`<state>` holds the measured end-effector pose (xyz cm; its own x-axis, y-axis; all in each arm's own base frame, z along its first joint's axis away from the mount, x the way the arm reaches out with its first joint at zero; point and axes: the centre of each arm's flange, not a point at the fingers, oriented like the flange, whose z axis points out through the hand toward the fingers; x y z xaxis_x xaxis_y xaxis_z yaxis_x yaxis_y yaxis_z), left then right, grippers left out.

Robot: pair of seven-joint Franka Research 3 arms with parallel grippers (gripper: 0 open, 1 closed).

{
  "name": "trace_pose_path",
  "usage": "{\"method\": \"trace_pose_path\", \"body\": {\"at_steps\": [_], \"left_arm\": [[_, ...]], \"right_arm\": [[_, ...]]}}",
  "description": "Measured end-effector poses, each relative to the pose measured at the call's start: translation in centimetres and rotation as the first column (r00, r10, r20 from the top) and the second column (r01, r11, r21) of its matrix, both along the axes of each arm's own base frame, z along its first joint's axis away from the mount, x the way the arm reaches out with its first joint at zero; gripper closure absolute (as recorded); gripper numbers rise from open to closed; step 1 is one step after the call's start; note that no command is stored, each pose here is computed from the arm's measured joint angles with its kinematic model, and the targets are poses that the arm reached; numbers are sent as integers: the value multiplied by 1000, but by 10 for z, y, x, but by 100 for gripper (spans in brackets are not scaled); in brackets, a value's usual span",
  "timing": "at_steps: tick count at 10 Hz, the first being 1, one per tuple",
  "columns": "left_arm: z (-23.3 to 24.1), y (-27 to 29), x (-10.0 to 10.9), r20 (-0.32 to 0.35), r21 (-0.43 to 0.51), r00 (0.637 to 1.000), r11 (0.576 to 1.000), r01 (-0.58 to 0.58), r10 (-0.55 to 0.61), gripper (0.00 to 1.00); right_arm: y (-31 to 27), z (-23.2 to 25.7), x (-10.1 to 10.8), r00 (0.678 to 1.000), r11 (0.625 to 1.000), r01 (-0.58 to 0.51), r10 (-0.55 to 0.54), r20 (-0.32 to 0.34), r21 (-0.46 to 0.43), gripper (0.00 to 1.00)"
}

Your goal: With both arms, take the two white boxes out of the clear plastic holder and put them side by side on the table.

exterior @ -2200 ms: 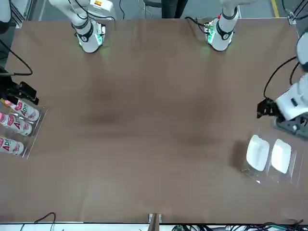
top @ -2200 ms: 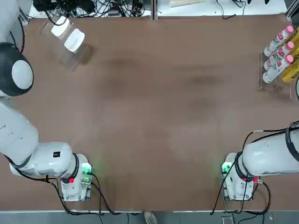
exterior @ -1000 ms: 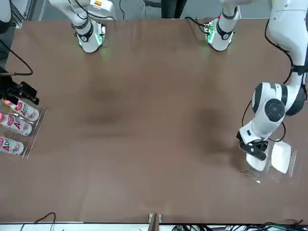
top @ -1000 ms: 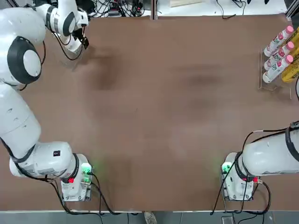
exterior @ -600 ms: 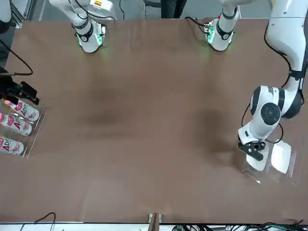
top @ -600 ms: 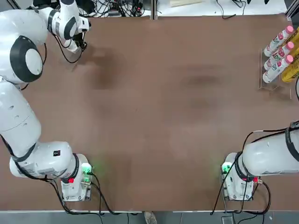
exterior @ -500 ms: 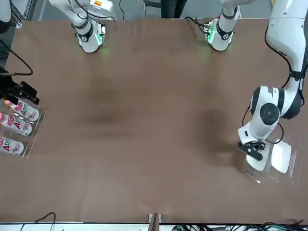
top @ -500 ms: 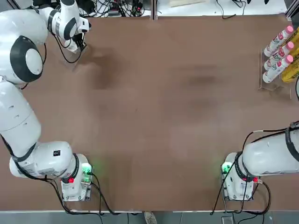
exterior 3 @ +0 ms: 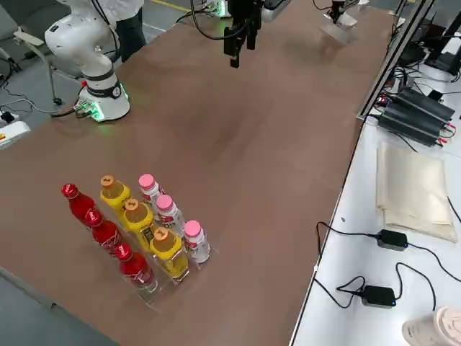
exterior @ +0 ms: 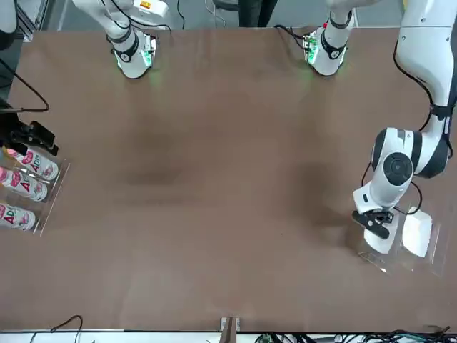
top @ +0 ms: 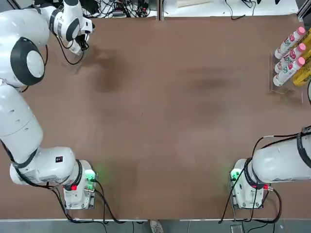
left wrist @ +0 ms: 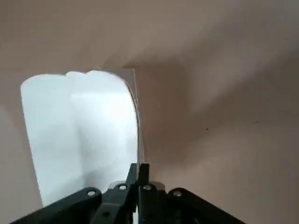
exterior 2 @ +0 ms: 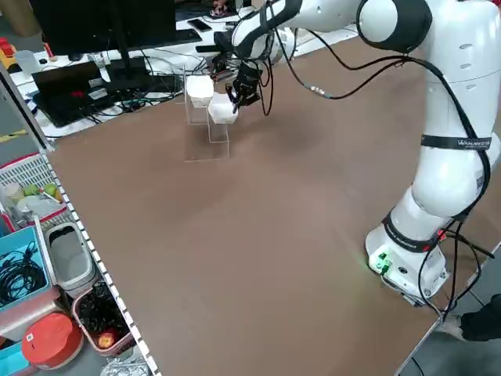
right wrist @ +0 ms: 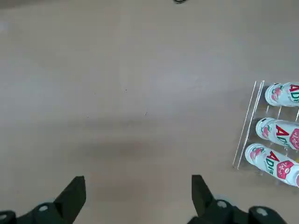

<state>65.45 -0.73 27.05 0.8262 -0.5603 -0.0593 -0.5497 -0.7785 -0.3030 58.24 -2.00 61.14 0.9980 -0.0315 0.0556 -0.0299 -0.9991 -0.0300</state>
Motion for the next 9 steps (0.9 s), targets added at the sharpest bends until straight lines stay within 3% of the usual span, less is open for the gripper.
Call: {"method": "trace_pose_path", "body": {"at_steps": [3,5,7,9], "left_arm": [[18,-28,4,18,-18,998,998,-61,62,98],[41,-93,-1,18,-57,985,984,-171,172,98],[52,-171,-24,14,-107,950,945,-308,311,98],[60,-249,-61,-5,-141,891,882,-449,453,98]], "right_arm": [[0,0,0,1000,1000,0,0,0,0,0],[0,0,0,1000,1000,0,0,0,0,0],[0,0,0,1000,1000,0,0,0,0,0],[0,0,0,1000,1000,1,-1,0,0,0]]}}
